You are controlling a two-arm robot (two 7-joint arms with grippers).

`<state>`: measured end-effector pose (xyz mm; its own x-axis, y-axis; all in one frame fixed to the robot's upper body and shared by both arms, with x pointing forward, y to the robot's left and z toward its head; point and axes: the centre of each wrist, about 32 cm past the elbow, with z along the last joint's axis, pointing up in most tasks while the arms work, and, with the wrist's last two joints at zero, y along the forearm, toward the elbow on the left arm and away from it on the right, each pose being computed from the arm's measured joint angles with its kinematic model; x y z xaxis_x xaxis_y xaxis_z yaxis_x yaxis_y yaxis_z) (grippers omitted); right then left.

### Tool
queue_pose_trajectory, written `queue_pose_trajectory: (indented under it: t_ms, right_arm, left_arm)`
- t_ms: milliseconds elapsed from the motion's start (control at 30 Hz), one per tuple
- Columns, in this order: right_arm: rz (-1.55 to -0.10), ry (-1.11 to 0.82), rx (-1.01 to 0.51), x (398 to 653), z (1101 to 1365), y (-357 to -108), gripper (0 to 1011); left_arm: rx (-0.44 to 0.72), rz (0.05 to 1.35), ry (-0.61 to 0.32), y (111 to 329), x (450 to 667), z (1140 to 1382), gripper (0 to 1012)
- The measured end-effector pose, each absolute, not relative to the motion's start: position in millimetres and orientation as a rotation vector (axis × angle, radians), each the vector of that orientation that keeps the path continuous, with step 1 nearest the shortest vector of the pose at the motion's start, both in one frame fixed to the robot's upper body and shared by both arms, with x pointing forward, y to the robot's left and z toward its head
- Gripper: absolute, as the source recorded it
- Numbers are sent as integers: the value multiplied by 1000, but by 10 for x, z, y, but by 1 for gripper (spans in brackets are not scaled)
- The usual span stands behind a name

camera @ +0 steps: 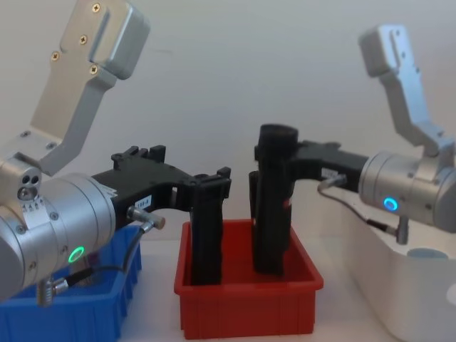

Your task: Pick the cotton swabs from the blue box and place them into the white box.

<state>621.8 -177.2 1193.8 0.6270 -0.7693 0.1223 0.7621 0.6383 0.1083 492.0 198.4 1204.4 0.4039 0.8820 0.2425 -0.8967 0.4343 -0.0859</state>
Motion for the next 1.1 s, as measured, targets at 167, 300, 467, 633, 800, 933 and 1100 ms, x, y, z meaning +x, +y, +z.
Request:
queue_pose_trajectory:
  t_ms: [167,300,467,633,800,933,1100]
  right_arm:
    - [-923,-195,85,6082,12086,-1837,486]
    - [-962,-216,107,5977,12183,-1895,486]
    - [-1010,-238,122,5860,12281,-1982,486]
    - [-1068,-261,131,5727,12374,-2107,486]
    - [-1118,-270,127,5624,12426,-2218,486]
    - [-1146,-271,119,5568,12443,-2282,486]
    - [-1170,-268,106,5517,12444,-2336,486]
  left_arm:
    - [61,1124,-268,1984,4920,12044,1004]
    - [61,1124,-268,1984,4920,12044,1004]
    - [61,1124,-268,1984,4920,12044,1004]
    - [61,1124,-268,1984,4920,12044,1004]
    - [61,1124,-268,1984,4920,12044,1004]
    - [61,1124,-268,1984,4920,12044,1004]
    - [61,1124,-268,1984,4920,12044,1004]
